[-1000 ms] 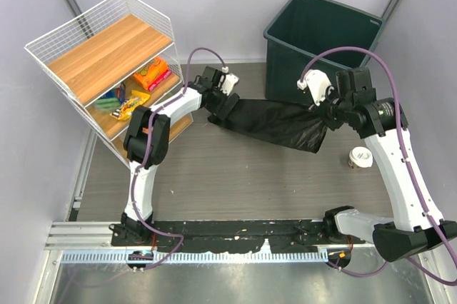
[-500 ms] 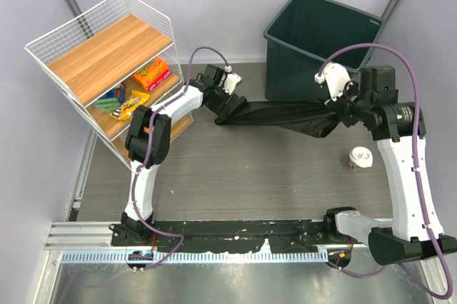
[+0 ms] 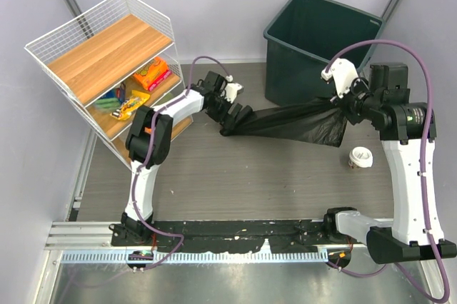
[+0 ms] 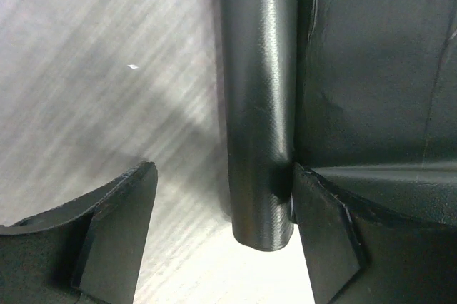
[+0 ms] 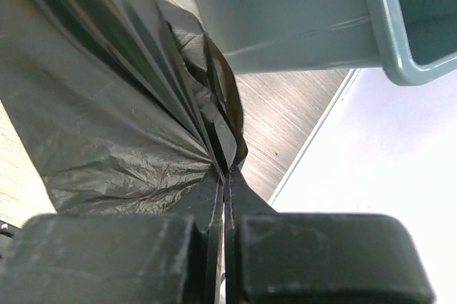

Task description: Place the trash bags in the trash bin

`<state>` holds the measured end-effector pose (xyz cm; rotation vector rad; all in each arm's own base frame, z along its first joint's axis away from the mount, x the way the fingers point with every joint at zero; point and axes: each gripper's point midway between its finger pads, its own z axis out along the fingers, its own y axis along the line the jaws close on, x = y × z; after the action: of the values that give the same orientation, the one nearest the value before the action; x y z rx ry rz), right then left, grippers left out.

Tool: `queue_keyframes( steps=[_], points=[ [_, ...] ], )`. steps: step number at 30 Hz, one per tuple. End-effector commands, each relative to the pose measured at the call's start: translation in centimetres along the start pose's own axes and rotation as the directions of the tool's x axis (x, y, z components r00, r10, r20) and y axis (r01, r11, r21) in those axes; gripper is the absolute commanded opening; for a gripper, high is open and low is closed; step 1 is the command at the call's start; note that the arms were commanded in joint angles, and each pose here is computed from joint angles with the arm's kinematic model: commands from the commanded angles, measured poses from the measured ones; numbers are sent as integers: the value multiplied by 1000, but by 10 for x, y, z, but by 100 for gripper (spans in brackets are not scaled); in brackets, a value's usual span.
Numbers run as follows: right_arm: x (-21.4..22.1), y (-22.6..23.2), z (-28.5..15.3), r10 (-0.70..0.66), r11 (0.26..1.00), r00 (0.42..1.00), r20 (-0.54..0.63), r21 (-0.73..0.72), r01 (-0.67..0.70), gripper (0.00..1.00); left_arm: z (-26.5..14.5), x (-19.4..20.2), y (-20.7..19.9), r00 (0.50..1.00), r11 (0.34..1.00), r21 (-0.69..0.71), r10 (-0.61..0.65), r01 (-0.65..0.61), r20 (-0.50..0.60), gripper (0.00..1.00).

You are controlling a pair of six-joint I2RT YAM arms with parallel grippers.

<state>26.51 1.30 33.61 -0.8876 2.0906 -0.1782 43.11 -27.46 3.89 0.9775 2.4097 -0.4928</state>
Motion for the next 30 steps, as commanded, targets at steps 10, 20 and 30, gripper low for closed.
queue_keyframes(
  steps=[10, 20, 30],
  points=[
    [-67, -36, -46, 2, 995, 979, 205, 102, -23, 1, -30, -12, -53, 996, 989, 130, -79, 73, 38, 86],
    [-97, -39, -68, 24, 995, 949, 313, 89, -55, 1, -58, -33, -77, 985, 969, 222, -136, 109, 110, 90],
    [-114, -52, -95, 15, 985, 928, 373, 153, -78, 1, -40, -43, -53, 990, 999, 51, -24, 17, 142, 92]
  ],
)
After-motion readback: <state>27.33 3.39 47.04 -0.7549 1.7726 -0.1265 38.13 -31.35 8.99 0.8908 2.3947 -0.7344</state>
